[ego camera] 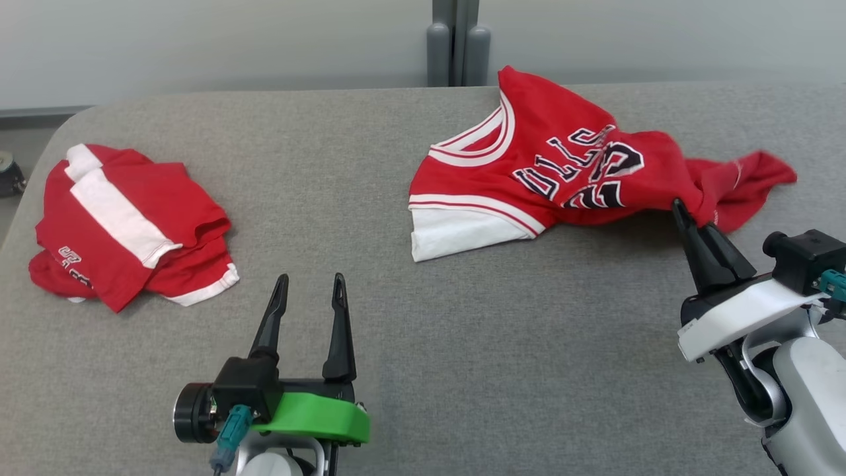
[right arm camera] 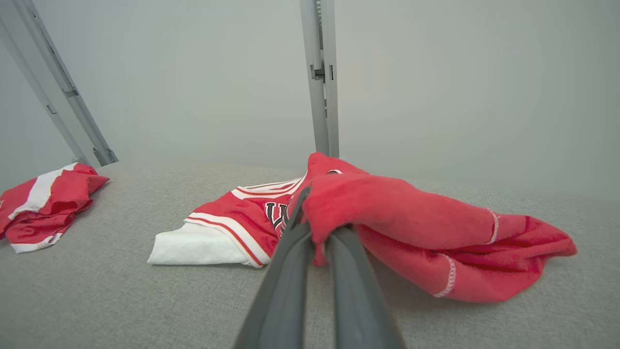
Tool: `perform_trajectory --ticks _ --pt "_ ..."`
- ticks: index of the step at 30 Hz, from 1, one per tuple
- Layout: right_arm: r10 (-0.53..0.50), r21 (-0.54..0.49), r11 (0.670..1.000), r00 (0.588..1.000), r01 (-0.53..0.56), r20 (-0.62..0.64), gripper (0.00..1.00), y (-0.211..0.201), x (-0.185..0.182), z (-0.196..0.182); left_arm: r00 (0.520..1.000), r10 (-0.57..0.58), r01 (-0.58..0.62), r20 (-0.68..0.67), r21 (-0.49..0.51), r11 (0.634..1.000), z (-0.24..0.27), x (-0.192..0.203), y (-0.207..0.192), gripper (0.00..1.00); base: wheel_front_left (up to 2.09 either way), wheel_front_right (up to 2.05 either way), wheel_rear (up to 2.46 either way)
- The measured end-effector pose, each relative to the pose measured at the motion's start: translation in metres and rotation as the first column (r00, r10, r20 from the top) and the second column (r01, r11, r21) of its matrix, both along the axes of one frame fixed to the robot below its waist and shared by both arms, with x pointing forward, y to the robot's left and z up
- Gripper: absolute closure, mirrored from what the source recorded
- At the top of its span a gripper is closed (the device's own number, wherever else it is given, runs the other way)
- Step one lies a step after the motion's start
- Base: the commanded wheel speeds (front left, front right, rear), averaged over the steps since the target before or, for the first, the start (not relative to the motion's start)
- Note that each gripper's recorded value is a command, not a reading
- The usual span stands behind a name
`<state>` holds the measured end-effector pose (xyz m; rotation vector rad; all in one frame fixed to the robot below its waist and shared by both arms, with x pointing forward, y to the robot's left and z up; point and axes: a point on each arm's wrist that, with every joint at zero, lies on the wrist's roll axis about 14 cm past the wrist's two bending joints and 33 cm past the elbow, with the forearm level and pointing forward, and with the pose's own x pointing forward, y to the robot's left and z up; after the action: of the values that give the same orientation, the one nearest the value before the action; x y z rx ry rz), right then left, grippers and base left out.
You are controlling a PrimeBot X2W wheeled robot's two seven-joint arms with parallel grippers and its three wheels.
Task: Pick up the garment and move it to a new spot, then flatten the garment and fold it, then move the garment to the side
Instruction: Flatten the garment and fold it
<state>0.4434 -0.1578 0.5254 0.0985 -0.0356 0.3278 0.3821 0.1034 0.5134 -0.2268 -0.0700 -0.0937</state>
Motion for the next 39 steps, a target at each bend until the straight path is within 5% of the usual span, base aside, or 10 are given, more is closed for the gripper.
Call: perform_trajectory --ticks 6,11,28,29,30,35,39 --pt "0.01 0.018 1.0 0.999 -0.011 0.049 1.0 -0.008 -0.025 0.043 0.998 -0.048 0.048 0.029 -0.007 0.999 0.009 -0.001 -0.015 0.0 0.0 0.0 0.0" --pt "-0.097 -0.004 0.995 0.995 0.097 0.011 1.0 -0.049 -0.016 0.046 0.998 -0.063 0.063 0.023 -0.003 0.998 0.007 0.001 -0.019 0.0 0.0 0.0 0.0" --pt "-0.256 -0.259 0.951 0.9 0.169 -0.352 1.0 -0.118 0.066 -0.06 1.0 0.003 -0.002 -0.026 0.014 1.0 -0.01 0.015 0.0 0.0 0.0 0.0 0.0" --pt "-0.276 -0.298 0.939 0.891 0.17 -0.36 0.86 -0.125 0.068 -0.067 1.0 0.012 -0.011 -0.026 0.014 1.0 -0.01 0.015 0.003 0.0 0.0 0.0 0.0" --pt "-0.293 -0.322 0.93 0.886 0.176 -0.359 0.0 -0.131 0.07 -0.071 0.999 0.019 -0.018 -0.026 0.016 1.0 -0.01 0.015 0.006 0.0 0.0 0.0 0.0" --pt "-0.394 -0.34 0.898 0.856 0.281 -0.334 0.0 -0.161 0.081 -0.083 0.998 0.055 -0.054 -0.038 0.023 0.998 -0.014 0.016 0.015 0.0 0.0 0.0 0.0" --pt "-0.38 -0.283 0.913 0.864 0.294 -0.331 0.0 -0.145 0.08 -0.094 0.998 0.052 -0.051 -0.046 0.028 0.998 -0.017 0.018 0.014 0.0 0.0 0.0 0.0"
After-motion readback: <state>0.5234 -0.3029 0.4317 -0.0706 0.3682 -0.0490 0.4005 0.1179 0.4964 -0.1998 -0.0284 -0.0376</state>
